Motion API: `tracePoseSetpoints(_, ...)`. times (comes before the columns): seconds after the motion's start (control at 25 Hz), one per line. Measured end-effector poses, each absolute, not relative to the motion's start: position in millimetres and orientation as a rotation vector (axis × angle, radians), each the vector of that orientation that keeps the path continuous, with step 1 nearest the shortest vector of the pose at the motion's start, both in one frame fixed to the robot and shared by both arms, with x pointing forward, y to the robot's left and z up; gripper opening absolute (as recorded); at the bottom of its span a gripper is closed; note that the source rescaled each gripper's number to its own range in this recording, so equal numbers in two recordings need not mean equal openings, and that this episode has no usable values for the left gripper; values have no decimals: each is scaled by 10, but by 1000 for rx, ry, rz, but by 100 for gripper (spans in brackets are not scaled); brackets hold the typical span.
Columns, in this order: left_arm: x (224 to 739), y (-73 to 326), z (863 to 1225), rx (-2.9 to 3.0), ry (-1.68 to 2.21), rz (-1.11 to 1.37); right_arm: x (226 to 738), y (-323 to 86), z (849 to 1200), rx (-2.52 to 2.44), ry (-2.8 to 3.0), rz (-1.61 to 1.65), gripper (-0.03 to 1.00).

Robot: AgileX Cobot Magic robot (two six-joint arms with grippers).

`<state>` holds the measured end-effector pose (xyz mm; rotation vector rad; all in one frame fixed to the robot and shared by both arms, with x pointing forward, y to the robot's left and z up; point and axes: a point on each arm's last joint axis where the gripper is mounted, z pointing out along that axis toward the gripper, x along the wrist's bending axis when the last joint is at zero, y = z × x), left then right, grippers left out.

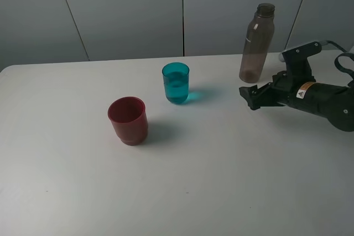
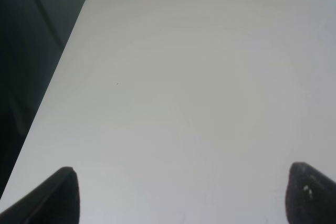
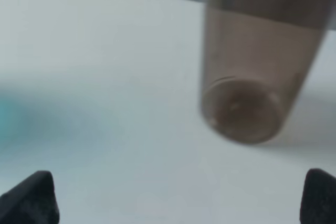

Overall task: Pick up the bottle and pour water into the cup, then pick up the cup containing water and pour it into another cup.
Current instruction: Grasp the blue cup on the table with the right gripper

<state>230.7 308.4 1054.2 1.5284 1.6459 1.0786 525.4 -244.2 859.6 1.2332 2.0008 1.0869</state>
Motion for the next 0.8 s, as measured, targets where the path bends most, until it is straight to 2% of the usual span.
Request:
tracePoseSetpoints(0.28, 2307, 3084, 10542, 1528, 1646, 1079, 5070, -2102, 8558, 1003, 2217, 1157, 99)
tracePoseSetpoints(0.8, 2307, 3084, 10542, 1535, 1642, 1082, 5378, -1739, 8576, 865, 2190, 1263, 99)
